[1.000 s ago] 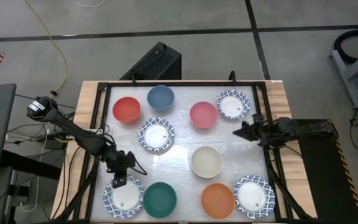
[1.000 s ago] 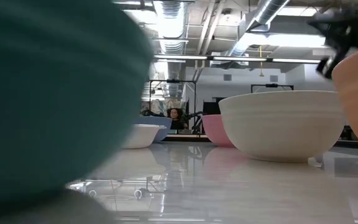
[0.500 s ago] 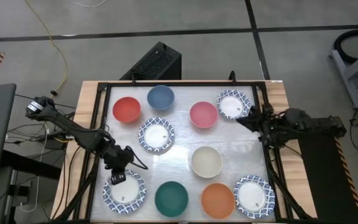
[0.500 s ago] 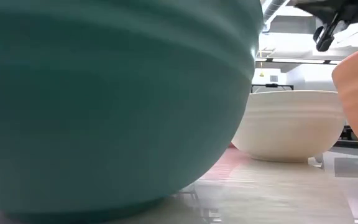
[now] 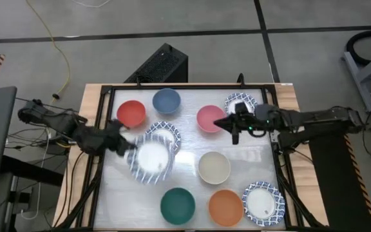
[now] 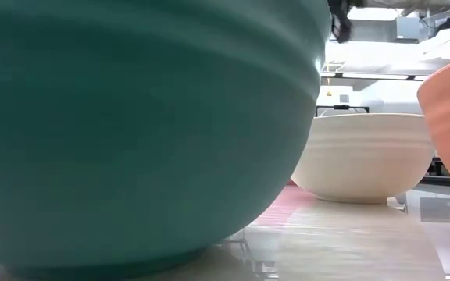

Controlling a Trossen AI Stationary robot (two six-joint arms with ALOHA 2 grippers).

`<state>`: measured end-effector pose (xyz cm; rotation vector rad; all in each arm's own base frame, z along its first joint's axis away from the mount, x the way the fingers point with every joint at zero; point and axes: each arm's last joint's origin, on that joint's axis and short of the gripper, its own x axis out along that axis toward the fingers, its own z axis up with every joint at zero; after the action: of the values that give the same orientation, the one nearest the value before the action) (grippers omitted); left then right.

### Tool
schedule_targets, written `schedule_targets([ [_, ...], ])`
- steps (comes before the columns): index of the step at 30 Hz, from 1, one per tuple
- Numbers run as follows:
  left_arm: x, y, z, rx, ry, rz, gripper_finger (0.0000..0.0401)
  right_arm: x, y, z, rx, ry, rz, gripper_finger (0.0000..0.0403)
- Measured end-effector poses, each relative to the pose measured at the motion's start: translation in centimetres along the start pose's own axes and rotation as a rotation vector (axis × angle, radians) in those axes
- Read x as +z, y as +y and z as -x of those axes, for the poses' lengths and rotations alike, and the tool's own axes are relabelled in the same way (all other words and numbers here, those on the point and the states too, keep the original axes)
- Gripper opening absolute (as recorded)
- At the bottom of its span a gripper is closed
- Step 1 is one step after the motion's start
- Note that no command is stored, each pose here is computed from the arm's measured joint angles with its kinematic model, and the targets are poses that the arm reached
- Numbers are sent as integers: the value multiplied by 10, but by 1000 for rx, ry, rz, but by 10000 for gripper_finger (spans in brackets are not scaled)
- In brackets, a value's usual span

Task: Nest bowls inside each other
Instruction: Stack the blue patterned bowl on top of the blue patterned bowl

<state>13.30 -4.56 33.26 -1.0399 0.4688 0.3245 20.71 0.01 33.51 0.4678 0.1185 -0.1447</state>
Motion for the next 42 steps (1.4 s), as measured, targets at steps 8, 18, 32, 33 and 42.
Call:
schedule_targets([
  [8, 17, 4, 6, 55, -272, 54, 0, 30, 9, -29, 111, 126, 7, 64],
  [18, 23, 5, -9, 133, -324, 68, 0, 29, 4, -77, 114, 196, 10, 230],
  [32, 30, -1, -23, 137, -364, 36, 0, 21, -11, -124, 111, 112, -119, 276],
  [33, 31, -2, -23, 131, -369, 33, 0, 19, -12, -126, 109, 115, -119, 276],
  [42, 35, -5, -26, 111, -388, 17, 0, 7, -15, -140, 97, 132, -121, 269],
])
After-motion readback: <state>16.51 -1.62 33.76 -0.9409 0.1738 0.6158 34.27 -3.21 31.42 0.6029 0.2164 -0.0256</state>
